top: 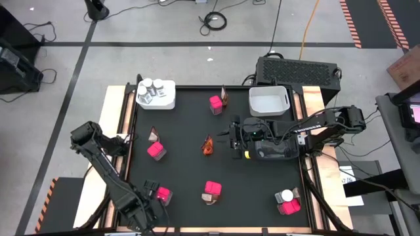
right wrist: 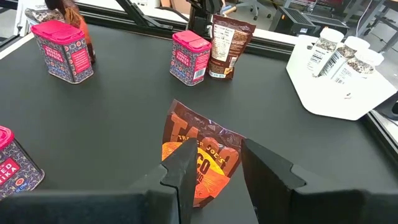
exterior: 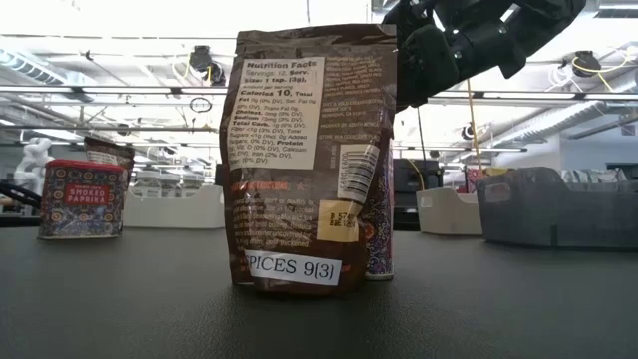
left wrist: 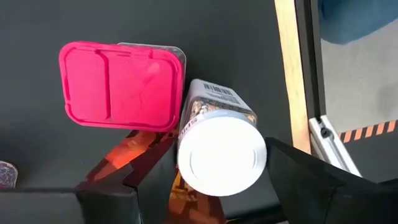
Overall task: Sort spices by type
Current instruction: Put the white seasoning bottle into the left white bin
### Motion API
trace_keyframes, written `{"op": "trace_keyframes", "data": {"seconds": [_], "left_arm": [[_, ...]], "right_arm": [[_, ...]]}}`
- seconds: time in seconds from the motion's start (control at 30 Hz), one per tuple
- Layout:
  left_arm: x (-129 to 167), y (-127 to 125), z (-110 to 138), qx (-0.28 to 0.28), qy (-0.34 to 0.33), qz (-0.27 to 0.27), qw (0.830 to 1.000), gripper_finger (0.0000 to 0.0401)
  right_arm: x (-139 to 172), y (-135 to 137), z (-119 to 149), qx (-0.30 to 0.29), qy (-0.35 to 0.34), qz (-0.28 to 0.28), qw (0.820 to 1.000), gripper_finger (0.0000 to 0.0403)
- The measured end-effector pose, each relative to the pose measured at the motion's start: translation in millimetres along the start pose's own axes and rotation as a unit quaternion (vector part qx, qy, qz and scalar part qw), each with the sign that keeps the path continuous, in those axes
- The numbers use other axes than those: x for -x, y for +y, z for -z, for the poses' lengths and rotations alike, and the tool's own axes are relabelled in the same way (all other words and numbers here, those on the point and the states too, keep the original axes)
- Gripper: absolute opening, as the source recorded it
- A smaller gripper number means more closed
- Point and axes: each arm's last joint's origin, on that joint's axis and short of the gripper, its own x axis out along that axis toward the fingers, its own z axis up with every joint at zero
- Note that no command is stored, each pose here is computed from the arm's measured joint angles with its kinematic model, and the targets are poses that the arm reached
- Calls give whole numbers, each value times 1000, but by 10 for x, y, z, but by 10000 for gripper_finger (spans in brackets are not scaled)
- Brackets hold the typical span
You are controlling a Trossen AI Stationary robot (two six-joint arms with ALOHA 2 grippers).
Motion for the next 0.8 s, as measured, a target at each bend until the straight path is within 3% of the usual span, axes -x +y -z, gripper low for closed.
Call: {"op": "trace_keyframes", "data": {"seconds": [0.53,0.8], "left_arm": [[-89,35,33,-10,12,-9,1000,244],[-86,58,16,-5,11,-8,1000,209]], "right_arm": [[0,0,0,1,0,0,1000,120],[0,-1,0,8,0,0,1000,120]]}}
